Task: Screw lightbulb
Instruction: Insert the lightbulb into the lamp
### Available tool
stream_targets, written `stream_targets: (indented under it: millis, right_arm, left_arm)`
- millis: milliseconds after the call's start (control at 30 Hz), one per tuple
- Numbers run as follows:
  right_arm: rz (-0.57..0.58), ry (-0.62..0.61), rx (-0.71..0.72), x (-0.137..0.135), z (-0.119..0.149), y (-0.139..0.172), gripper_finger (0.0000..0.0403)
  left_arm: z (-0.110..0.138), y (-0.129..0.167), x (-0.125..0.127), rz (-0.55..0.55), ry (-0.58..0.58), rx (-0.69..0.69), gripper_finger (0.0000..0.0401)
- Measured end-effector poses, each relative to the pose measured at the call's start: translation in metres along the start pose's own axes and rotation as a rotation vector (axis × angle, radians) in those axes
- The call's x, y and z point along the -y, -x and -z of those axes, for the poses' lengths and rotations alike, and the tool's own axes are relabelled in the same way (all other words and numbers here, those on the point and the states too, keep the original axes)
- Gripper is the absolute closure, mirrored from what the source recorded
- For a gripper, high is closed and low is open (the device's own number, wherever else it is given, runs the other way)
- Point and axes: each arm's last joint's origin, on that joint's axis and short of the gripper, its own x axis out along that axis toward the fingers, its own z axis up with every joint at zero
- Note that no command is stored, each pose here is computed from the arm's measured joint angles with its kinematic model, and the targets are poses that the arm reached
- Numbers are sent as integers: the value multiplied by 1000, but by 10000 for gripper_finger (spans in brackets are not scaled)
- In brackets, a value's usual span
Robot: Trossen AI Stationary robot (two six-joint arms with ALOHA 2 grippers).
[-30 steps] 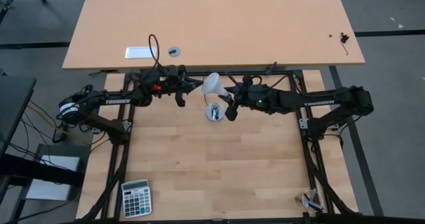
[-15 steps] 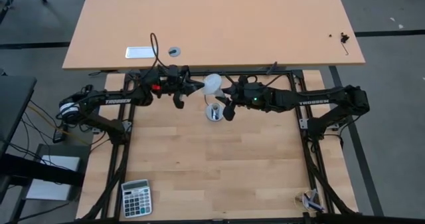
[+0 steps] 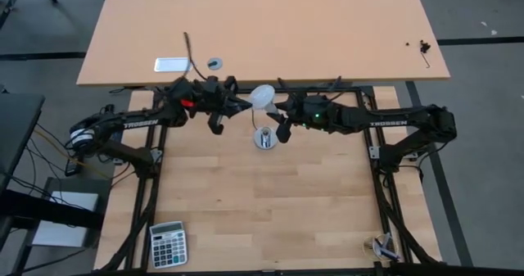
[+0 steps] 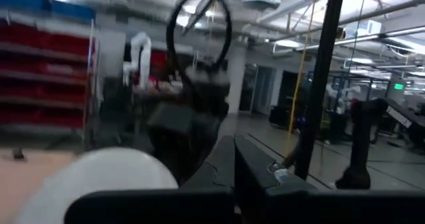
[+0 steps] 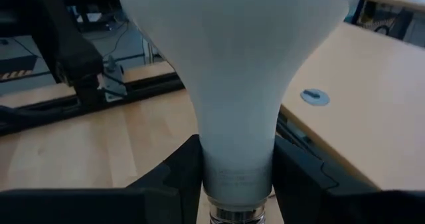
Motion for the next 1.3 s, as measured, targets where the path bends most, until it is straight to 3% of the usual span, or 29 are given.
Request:
stream_targets:
  millis: [200, 500, 1000, 1300]
  right_arm:
    - [-7, -5, 86, 3, -16, 17, 246]
    - [-134, -30, 243, -11, -31, 22, 246]
    - [-203, -12, 271, -29, -25, 12, 246]
    - [-227, 2, 276, -36, -23, 11, 246]
  left_arm:
    - [-8, 21, 6, -35, -30, 22, 399]
    - [27, 13, 6, -58, 30, -43, 385]
    - [35, -3, 24, -51, 7, 10, 239]
    - [36, -4, 22, -118, 1, 17, 199]
